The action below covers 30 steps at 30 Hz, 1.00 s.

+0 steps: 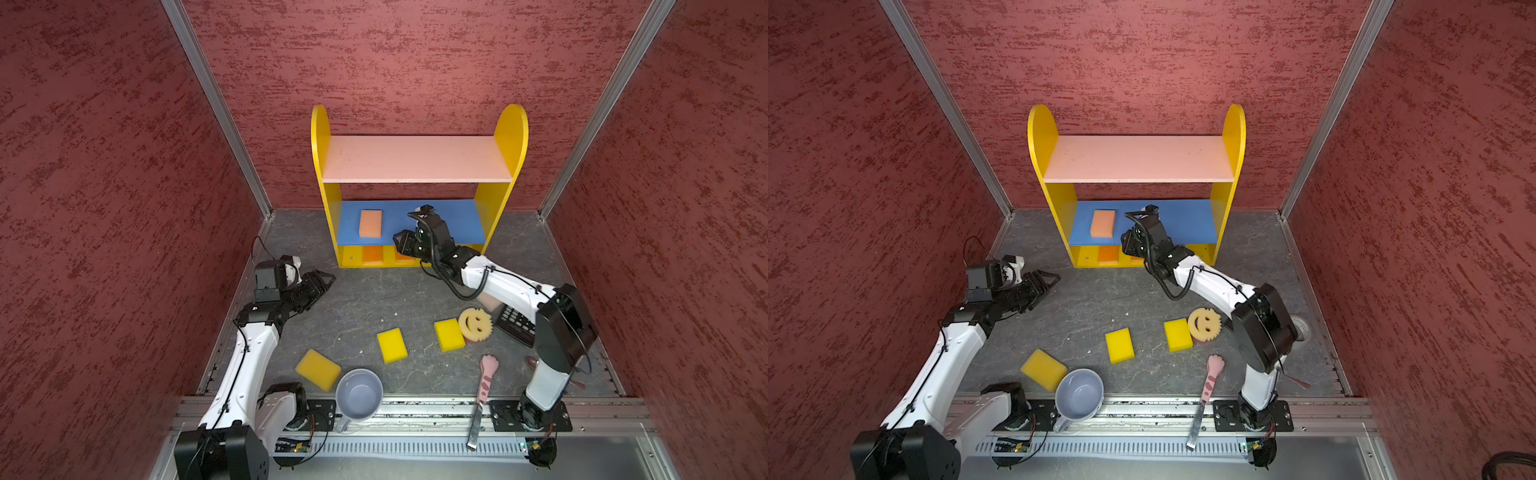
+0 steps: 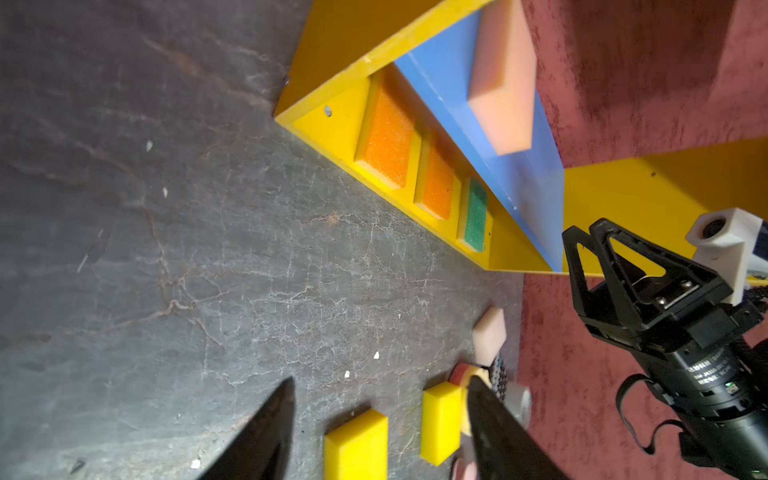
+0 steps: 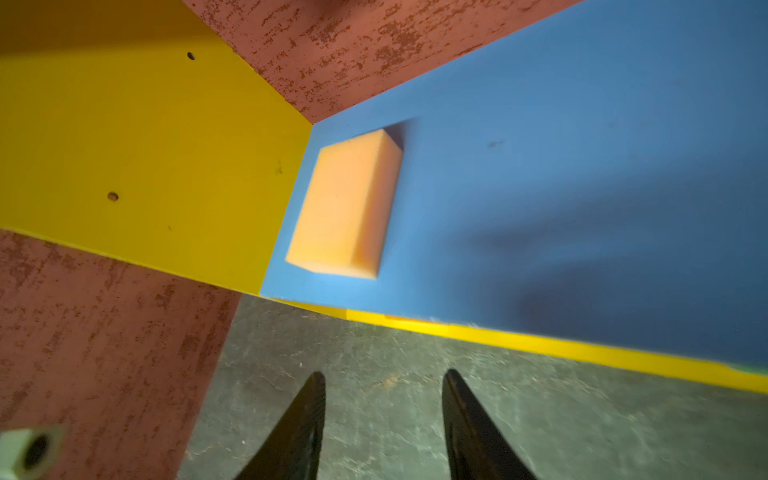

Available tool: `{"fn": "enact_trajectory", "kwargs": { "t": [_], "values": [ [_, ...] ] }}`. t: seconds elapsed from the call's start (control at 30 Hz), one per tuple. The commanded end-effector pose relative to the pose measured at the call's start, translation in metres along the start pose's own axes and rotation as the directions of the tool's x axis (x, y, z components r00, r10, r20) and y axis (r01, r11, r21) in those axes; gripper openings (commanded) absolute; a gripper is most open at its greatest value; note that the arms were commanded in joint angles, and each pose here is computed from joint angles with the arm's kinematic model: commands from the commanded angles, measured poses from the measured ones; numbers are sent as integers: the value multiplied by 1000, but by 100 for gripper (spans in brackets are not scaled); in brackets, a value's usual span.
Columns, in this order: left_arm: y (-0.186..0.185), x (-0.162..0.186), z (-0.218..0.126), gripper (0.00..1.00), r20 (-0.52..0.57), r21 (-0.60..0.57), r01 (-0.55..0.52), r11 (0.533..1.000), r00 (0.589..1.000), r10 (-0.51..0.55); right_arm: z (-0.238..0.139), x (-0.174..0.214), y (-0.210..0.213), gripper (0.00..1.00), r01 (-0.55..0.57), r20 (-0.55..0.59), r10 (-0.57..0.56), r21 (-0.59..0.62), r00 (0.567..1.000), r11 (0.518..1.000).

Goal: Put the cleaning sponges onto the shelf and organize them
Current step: 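Withdraw the right gripper from the shelf toward the table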

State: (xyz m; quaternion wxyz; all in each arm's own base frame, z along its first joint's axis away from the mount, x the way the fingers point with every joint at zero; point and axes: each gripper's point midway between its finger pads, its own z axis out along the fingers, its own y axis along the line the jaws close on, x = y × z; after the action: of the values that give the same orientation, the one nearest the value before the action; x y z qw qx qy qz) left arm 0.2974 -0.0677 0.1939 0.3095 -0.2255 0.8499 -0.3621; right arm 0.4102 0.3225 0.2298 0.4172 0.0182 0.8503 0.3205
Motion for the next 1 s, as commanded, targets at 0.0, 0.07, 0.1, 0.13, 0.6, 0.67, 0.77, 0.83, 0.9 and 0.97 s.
{"fn": "enact_trajectory", "kwargs": {
  "t": [0.0,0.07,0.1,0.13,0.6,0.67,0.77,0.83,0.9,0.97],
  "values": [
    [-31,-14,-9,99,70,80,-100,992,993,95,-52,-16,13,49,77,129,-77,3,989,997],
    [-45,-17,-18,99,118,132,-157,979,983,142,-78,-7,-7,50,51,137,-58,51,989,997],
    [-53,-19,-23,99,147,155,-186,970,976,163,-88,1,-25,52,31,132,-45,108,990,994],
    [-58,-20,-29,100,169,167,-205,964,970,176,-97,7,-42,54,17,133,-40,168,990,986],
    [-55,-24,-39,92,216,149,-246,958,953,211,-148,47,-250,60,-223,170,148,624,974,749],
    [-55,-26,-37,89,214,159,-242,957,955,206,-138,51,-261,59,-236,145,186,613,972,754],
    [-55,-28,-32,80,209,171,-230,958,959,193,-122,58,-271,55,-244,117,219,605,969,758],
    [-55,-29,-30,79,200,179,-210,961,964,173,-112,65,-274,53,-255,99,245,598,964,760],
    [-54,-32,-27,80,198,171,-195,966,967,160,-104,75,-276,52,-269,81,276,588,958,763],
    [-53,-34,-25,79,190,168,-185,968,970,153,-98,85,-278,52,-287,72,301,574,951,767]
  ]
}}
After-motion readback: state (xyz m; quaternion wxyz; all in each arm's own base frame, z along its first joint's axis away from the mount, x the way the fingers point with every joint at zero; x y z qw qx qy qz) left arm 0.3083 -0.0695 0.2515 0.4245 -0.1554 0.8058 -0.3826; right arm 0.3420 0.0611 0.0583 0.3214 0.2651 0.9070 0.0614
